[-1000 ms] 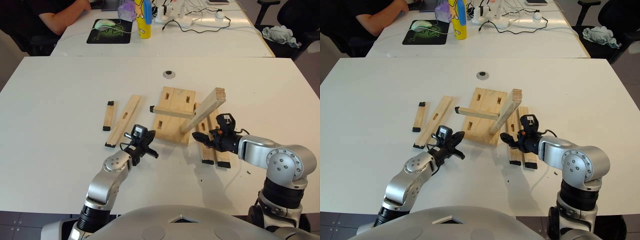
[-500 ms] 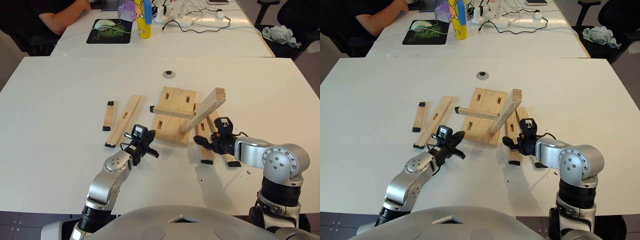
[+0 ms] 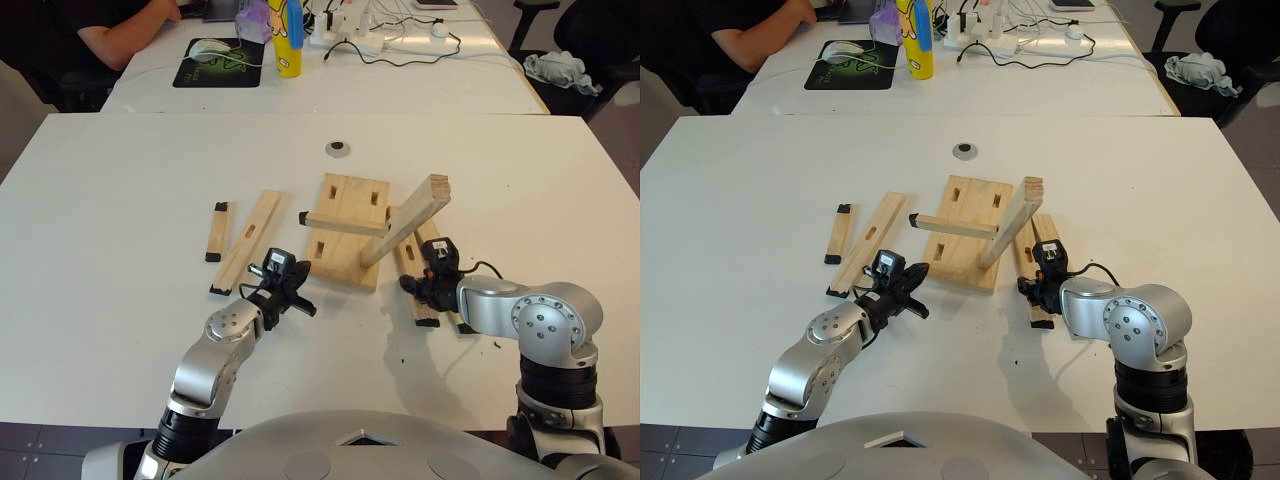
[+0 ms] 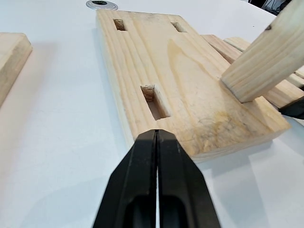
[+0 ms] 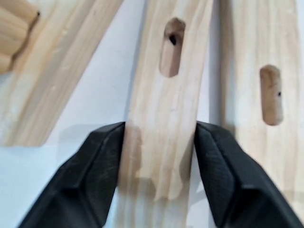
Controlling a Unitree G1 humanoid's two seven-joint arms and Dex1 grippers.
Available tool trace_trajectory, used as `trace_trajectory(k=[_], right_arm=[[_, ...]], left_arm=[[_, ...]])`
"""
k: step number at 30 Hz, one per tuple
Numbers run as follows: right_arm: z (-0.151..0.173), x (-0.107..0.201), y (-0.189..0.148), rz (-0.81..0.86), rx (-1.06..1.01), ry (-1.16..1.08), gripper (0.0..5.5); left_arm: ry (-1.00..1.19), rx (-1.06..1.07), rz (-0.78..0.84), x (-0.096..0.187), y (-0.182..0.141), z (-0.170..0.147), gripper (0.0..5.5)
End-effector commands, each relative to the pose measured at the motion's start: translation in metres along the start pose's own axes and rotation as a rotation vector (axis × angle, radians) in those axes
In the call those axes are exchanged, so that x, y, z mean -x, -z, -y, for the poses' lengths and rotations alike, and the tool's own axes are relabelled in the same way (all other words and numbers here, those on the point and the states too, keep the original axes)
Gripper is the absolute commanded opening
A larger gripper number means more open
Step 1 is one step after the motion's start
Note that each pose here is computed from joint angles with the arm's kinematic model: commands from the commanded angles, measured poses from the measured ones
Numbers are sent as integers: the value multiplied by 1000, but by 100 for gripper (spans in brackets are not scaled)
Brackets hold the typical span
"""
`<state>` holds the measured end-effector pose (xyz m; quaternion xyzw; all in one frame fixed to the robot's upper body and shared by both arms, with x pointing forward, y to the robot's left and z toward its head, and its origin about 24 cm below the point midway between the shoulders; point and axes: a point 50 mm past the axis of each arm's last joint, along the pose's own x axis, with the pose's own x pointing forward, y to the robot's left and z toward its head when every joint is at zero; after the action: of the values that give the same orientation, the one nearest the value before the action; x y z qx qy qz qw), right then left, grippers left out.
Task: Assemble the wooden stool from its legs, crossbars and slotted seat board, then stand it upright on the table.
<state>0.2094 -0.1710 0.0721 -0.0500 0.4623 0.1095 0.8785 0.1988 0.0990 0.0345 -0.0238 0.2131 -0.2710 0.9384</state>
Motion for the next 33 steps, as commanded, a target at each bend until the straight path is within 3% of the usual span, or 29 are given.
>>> trace_trajectory(k=[1,9,11,13,16,20,23,26,29,33], right_arm=[[-1,-2,-11,26,-64,14,209],[17,21,-73,304,-228,94,208],[25,33,-93,438,-265,82,208],[34,47,-119,716,-333,-112,208],[57,75,-138,969,-459,-371,208],[60,134,-165,1218,-366,-813,208],[47,170,-165,1245,-193,-1107,208],[29,186,-154,1164,-52,-1340,208],[6,187,-132,996,98,-1481,208],[-8,172,-112,809,158,-1477,208]], left_arm=[[-4,1,-53,-1,8,-5,0],[57,-32,-35,-4,1,-11,0],[86,-32,-9,-2,-4,-13,0],[100,-40,8,2,-9,-19,0],[126,-46,6,10,-13,-32,20],[270,76,74,26,-29,-33,77],[383,167,109,42,-39,-34,122],[459,235,134,58,-48,-42,165],[524,266,139,77,-55,-49,205],[597,294,191,94,-74,-54,269]])
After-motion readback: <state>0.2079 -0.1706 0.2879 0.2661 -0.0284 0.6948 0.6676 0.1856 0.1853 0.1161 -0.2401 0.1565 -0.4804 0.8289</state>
